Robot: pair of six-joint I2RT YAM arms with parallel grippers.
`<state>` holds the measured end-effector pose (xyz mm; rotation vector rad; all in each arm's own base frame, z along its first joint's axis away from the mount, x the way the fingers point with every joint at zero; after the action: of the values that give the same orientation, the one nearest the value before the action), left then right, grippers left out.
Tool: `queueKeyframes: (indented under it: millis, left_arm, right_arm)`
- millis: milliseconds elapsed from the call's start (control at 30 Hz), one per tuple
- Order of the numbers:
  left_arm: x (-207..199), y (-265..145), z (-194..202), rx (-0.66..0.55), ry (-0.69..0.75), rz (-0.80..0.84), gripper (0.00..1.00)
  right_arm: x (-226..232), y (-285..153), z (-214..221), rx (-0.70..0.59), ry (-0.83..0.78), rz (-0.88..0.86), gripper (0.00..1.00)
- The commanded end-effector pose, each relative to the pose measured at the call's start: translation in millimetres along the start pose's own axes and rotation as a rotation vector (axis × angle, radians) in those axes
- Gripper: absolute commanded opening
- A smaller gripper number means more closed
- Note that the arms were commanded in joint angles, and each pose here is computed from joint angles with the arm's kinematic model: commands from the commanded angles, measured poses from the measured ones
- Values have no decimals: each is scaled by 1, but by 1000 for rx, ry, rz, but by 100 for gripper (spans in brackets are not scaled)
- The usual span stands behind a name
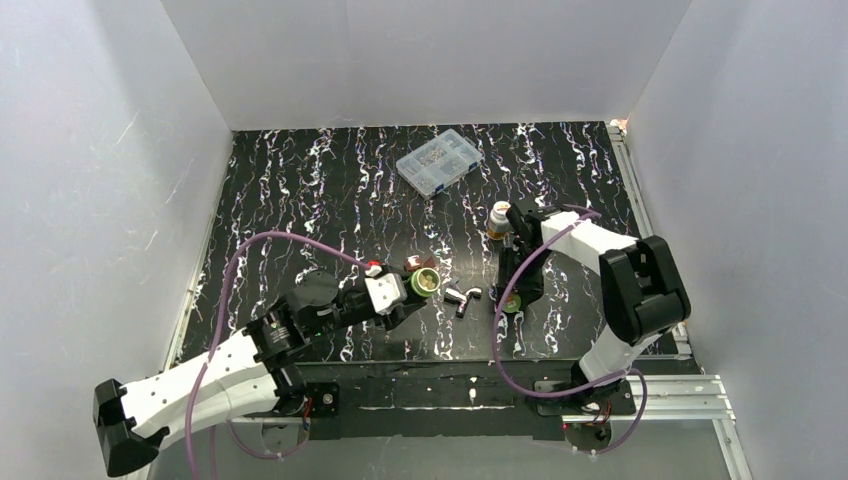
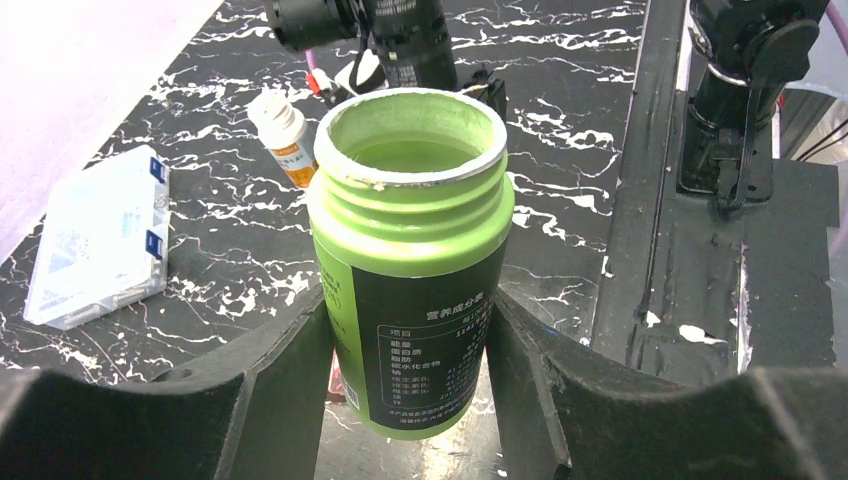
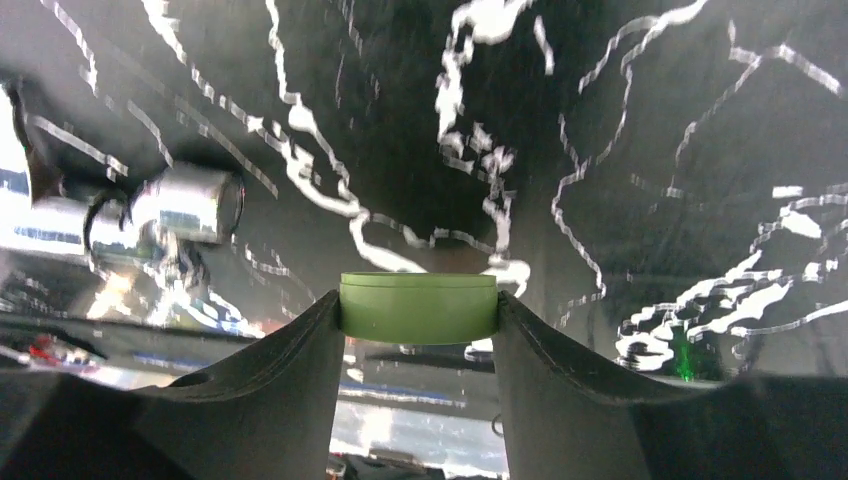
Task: Sort the pills into containers
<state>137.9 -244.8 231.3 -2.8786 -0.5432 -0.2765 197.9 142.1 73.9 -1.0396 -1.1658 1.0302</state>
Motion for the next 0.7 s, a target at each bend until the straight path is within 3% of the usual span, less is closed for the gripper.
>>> queueKeyframes:
  millis: [0, 67, 200, 267, 433, 667]
  left_arm:
    - [3, -8, -11, -53, -7, -32, 0]
    - [3, -9, -11, -61, -8, -36, 0]
    - [3, -11, -9, -61, -10, -40, 0]
    - [3, -10, -9, -64, -9, -38, 0]
    - [2, -8, -6, -57, -11, -33, 0]
    - [1, -6, -4, -55, -15, -31, 0]
  right_arm:
    - [4, 16, -35, -122, 37, -14, 37]
    - [2, 24, -37, -111, 46, -6, 41]
    - [-2, 28, -39, -121, 56, 14, 68]
    - [-6, 28, -39, -133, 59, 37, 76]
    - [-12, 20, -36, -214, 55, 107, 80]
    - [-17, 17, -18, -346, 18, 208, 74]
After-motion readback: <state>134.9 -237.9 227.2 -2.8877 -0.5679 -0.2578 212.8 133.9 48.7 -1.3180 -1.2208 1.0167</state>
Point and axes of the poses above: each gripper's point midway between its finger pads, its own y axis out along the fingers, its own x axis along the line the jaws close on, z = x × y, the point moved 3 cm from there along -y, back along the fingers, and after that the axes turned 1 degree about -y, right-handed, at the moved point
